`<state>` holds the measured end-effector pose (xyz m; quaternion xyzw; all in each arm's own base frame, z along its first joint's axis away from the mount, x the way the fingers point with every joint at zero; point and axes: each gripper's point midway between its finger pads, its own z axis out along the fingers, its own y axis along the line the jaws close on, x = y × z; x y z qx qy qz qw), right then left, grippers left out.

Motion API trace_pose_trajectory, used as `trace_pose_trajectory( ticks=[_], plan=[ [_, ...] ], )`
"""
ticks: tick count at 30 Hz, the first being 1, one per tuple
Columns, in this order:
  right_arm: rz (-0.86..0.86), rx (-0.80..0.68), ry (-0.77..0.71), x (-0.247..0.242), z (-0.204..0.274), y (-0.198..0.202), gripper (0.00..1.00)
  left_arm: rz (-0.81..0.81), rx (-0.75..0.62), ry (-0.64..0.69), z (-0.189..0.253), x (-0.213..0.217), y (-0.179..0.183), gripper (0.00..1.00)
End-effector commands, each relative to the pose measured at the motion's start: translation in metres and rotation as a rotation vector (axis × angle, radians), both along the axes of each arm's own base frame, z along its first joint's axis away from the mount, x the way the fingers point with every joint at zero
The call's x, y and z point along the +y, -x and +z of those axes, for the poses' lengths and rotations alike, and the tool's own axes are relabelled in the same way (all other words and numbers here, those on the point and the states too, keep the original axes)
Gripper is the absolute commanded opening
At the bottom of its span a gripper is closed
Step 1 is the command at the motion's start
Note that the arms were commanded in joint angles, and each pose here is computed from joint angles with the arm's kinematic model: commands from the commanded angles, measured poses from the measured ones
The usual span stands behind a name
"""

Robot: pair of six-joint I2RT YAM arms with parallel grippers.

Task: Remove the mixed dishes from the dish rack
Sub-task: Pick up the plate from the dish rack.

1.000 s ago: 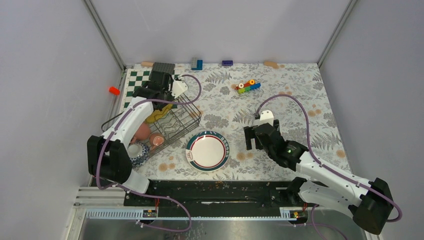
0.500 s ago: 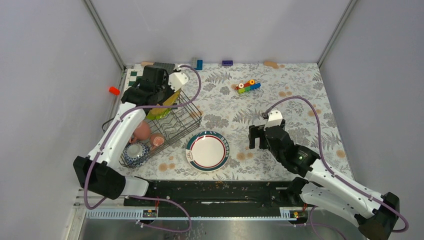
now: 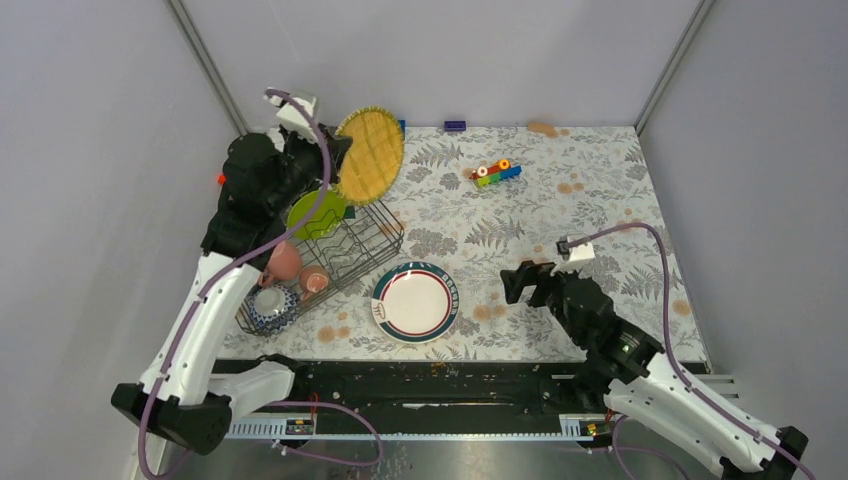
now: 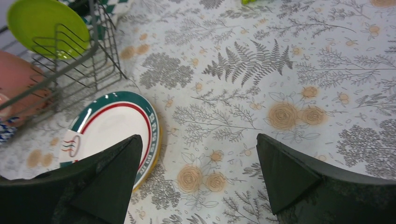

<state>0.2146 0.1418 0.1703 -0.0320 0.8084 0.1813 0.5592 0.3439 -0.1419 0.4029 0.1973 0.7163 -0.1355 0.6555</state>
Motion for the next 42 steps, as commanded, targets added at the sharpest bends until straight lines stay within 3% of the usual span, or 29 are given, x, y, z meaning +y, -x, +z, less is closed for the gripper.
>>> trace_pose_trajectory(
  ticks=[1,5,12,14,21,25,29,33,42],
  plan=[
    [0.029,-0.109,-0.213,0.012,0.029,0.003,1.00,-0.194,-0.180,0.481,0.090,-0.034,0.031,0.00],
    [0.060,-0.153,-0.316,0.015,0.035,0.010,1.00,-0.321,-0.118,0.648,0.085,-0.054,0.040,0.00],
    [0.124,-0.164,-0.395,0.024,0.046,0.019,1.00,-0.610,0.158,0.803,0.023,-0.102,0.049,0.00],
    [0.131,-0.164,-0.423,0.028,0.047,0.019,1.00,-0.667,0.214,0.804,0.000,-0.115,0.054,0.00],
    [0.123,-0.156,-0.558,0.038,0.056,0.014,1.00,-0.630,0.403,0.708,-0.080,-0.150,0.060,0.00],
    [0.084,-0.176,-0.680,0.038,0.063,0.008,0.99,-0.640,0.442,0.692,-0.101,-0.152,0.063,0.00],
    [0.092,-0.163,-0.733,0.046,0.069,0.005,0.97,-0.771,0.505,0.694,-0.109,-0.162,0.079,0.00],
    [0.134,-0.141,-0.760,0.061,0.076,0.003,0.88,-0.801,0.527,0.694,-0.113,-0.168,0.082,0.00],
    [0.128,-0.091,-0.842,0.078,0.082,-0.009,0.47,-0.765,0.533,0.653,-0.123,-0.171,0.082,0.00]
  ],
)
